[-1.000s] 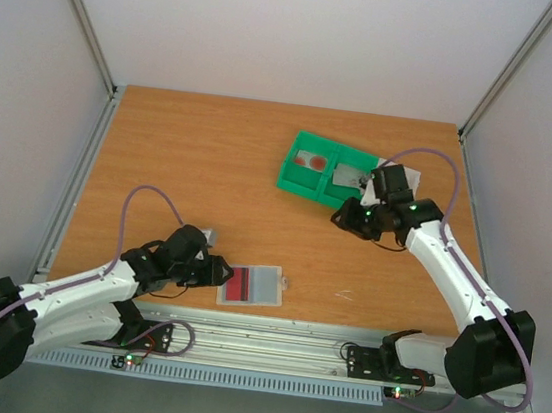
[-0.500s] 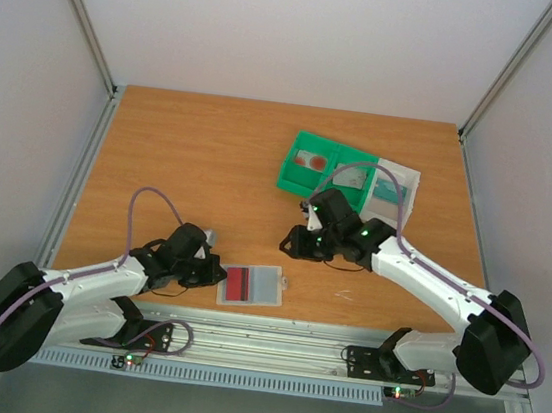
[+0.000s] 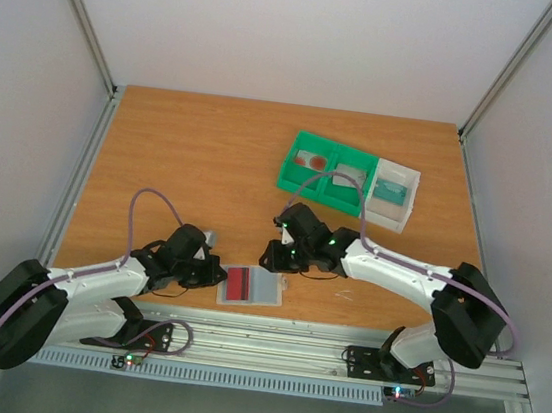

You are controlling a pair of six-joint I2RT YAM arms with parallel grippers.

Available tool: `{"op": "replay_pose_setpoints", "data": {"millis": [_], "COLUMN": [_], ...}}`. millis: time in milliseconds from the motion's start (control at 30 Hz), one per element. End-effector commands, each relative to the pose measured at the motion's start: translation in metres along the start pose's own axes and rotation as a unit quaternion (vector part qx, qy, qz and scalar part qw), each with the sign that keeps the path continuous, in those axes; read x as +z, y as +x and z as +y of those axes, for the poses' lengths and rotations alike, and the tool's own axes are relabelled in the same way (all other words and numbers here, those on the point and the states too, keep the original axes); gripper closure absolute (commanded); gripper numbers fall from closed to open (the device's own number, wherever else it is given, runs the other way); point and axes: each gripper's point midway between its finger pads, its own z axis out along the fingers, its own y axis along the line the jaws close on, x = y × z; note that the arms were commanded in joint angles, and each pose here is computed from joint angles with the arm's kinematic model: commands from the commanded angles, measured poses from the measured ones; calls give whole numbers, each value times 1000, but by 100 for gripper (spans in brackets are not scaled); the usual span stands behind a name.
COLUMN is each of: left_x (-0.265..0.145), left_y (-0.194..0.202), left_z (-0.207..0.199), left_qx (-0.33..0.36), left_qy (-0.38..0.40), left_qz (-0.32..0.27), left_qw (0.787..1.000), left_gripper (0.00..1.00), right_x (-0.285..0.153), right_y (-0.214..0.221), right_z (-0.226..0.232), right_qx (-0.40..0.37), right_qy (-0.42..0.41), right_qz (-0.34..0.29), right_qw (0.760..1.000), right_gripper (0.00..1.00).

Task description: Take the credit cards out of the card holder

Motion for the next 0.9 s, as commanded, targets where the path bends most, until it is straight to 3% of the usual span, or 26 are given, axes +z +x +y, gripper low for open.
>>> {"op": "replay_pose_setpoints", "data": {"millis": [0,433,867], "left_x": [3,2,-1], "left_y": [0,8,7], "left_z": [6,14,15], "left_qx": [-1,-7,-4], "left_qy": [-2,-6,-6], "left_qz": [-7,0,-9], "left_qw": [1000,1000,1000], "left_gripper": [99,99,98], "right_x": [22,61,72], "right_y": [4,14,19], "right_z": [6,-12,-10], "right_qx": [-6,13,20], "right_qy": [-16,-11,-34], "right_qz": [5,35,45], "right_qw": [1000,999,998], "right_gripper": [82,88,90]}}
